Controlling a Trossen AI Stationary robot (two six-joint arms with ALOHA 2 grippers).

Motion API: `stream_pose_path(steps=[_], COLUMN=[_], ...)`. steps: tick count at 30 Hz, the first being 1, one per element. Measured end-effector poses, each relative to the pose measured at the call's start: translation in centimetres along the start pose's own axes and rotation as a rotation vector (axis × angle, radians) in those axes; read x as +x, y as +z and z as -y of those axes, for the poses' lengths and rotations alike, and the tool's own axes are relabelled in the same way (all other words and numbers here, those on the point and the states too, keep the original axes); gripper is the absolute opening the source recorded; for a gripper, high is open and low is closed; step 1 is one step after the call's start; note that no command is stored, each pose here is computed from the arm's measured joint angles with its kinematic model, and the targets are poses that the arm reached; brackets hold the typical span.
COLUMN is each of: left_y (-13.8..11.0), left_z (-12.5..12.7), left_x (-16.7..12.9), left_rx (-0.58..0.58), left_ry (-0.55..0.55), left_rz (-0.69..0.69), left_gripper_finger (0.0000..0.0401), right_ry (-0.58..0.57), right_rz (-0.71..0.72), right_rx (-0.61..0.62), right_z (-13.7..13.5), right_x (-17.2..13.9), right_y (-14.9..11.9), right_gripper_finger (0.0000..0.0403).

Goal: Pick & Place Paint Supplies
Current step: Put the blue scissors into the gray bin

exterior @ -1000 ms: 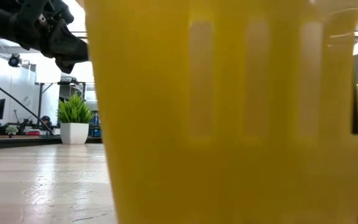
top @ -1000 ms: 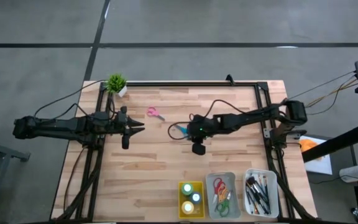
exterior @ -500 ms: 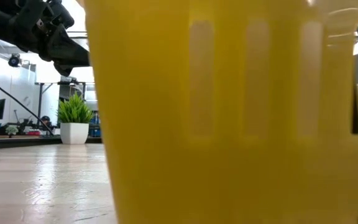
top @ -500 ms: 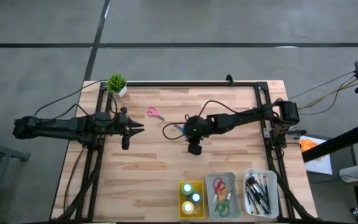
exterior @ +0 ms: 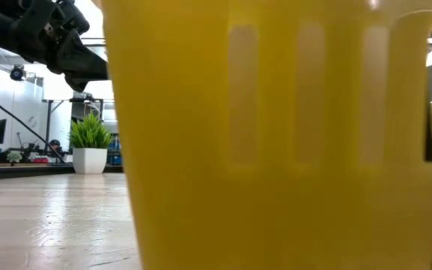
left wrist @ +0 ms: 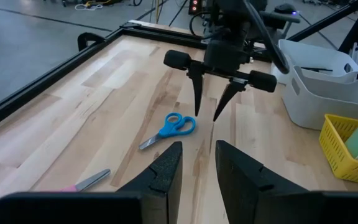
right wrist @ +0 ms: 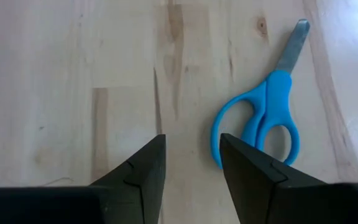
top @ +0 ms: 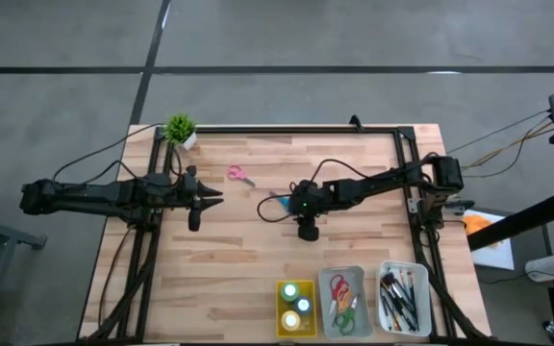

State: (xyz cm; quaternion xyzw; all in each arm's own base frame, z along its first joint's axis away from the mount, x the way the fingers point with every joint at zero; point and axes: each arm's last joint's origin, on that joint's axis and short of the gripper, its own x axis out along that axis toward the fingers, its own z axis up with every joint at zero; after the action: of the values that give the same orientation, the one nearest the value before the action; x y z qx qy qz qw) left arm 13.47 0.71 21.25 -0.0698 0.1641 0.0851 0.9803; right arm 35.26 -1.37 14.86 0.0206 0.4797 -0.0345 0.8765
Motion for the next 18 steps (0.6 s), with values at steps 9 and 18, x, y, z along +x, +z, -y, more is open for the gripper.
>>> stream_pose_path(steps=[9, 18], left_y=[0.00, 0.00], left_z=[0.00, 0.00], left_x=[0.00, 0.00], left_rx=[0.000, 0.000], left_ry=[0.000, 0.000], left_rz=[0.000, 0.000], left_gripper_finger=[0.0099, 0.0099], right_ry=[-0.012, -0.019], right_rz=[0.048, 0.055], right_rx=[0.014, 0.037], right_z=[0.36, 0.70], right_x=[0.40, 0.67], right_y=[-0.37, -0.35], right_gripper_finger=[0.0150, 0.0150])
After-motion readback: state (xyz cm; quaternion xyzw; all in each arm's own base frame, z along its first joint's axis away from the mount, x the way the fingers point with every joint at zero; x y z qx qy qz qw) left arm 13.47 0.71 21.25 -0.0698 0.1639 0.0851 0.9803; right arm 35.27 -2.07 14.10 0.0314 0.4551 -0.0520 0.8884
